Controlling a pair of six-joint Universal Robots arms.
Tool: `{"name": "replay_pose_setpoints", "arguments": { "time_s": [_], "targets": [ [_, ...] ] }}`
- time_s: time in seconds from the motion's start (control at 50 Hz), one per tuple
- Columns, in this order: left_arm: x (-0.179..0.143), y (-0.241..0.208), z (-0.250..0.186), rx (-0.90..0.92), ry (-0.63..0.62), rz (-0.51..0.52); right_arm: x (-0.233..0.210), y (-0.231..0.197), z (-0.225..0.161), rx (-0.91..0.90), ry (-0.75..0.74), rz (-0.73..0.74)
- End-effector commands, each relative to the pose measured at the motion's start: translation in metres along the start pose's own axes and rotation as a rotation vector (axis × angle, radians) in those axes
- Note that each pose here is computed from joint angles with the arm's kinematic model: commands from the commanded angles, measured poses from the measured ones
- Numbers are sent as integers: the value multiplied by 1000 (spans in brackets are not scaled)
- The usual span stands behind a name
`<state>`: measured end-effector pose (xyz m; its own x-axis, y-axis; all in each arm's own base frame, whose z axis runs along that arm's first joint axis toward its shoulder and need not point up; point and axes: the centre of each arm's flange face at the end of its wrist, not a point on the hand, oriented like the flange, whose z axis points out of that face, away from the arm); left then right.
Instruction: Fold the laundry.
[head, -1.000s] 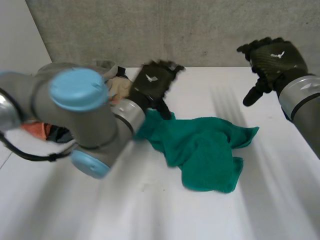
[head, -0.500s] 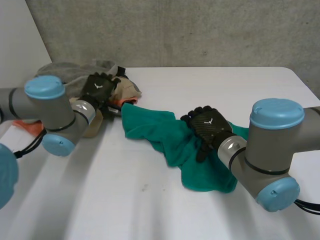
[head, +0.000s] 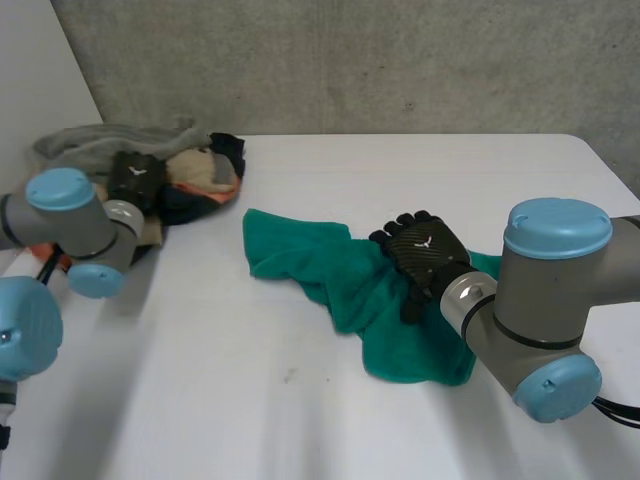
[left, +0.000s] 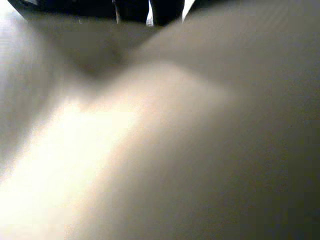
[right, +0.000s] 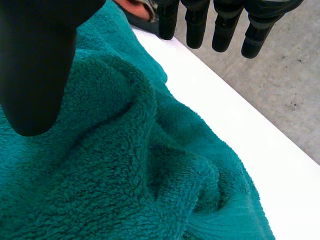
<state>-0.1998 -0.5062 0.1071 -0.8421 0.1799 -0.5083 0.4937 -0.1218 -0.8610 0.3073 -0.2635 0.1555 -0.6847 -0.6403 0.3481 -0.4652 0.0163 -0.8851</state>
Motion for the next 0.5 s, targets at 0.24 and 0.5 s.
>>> {"name": "replay_pose_setpoints", "arguments": {
  "time_s": [0.24, 0.5],
  "targets": [
    [-5, -40, -38, -58, -24, 85, 9, -18, -6, 38, 31, -16],
    [17, -148, -119, 67, 104, -65, 55, -57, -47, -14, 97, -12]
  ]
}}
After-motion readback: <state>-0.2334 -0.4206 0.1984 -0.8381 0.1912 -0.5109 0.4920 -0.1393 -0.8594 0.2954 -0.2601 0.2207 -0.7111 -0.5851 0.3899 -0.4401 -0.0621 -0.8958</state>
